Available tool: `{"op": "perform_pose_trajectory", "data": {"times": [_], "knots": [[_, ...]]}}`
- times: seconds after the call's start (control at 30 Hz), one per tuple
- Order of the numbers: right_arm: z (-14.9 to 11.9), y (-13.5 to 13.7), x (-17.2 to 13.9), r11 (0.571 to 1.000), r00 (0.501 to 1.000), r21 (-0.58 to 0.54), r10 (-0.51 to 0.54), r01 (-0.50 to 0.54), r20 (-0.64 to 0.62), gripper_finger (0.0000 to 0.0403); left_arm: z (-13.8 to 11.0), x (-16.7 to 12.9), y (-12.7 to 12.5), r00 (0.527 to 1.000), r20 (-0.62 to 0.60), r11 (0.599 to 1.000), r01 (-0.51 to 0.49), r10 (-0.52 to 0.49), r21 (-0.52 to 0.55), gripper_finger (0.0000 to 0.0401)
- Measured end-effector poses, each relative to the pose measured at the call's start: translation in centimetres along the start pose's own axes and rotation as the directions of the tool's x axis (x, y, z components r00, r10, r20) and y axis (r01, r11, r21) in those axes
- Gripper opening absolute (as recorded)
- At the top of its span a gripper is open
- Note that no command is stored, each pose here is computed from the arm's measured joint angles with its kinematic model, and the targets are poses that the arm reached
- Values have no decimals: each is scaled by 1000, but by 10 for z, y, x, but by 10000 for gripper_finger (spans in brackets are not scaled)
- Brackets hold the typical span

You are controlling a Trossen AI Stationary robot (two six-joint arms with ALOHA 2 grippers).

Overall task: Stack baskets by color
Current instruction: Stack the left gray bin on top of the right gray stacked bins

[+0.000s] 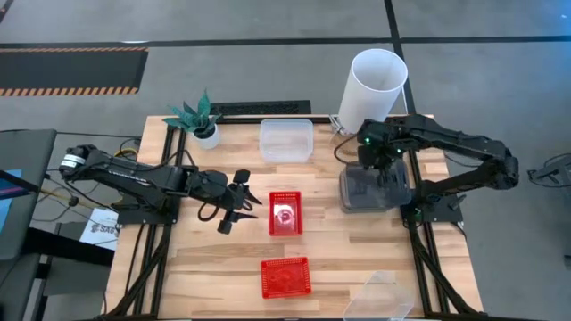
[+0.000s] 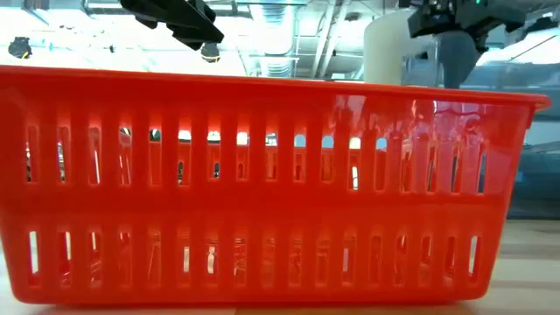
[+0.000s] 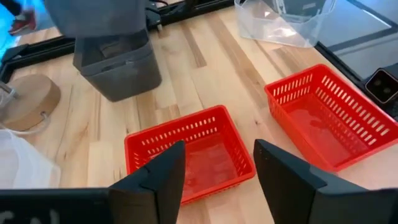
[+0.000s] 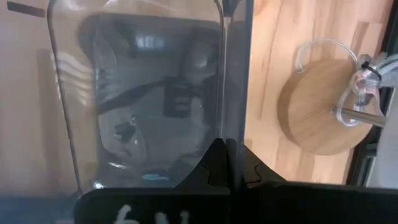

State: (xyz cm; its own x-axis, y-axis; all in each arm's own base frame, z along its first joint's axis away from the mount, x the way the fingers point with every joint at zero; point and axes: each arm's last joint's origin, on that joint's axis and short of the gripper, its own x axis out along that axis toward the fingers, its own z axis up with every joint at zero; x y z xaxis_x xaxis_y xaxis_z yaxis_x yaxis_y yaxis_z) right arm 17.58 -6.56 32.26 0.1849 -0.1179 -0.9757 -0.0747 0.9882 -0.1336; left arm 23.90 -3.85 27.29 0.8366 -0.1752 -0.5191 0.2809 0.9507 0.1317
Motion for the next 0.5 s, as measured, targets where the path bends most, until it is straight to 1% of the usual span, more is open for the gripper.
{"op": "perform_pose_trajectory", "data": {"times": [0.1,0.23,0.3,0.4,0.5], "knots": [[-6,-8,8,1000,1000,-11,16,-16,-23,0,0,0,1,1000,0,1000,-2,2,3,172],[-7,-16,20,999,998,-10,48,-48,-30,0,-2,0,5,1000,-18,1000,-19,18,-8,167],[-6,-18,27,998,998,-26,51,-52,-29,0,-3,-1,10,999,-22,999,-35,35,-17,165],[-2,-21,40,996,995,-47,72,-75,-63,0,-4,-1,16,998,-22,998,-58,57,-32,164],[3,-23,48,994,991,-50,91,-96,-94,0,-6,-2,21,998,-21,997,-56,55,-48,164]]}}
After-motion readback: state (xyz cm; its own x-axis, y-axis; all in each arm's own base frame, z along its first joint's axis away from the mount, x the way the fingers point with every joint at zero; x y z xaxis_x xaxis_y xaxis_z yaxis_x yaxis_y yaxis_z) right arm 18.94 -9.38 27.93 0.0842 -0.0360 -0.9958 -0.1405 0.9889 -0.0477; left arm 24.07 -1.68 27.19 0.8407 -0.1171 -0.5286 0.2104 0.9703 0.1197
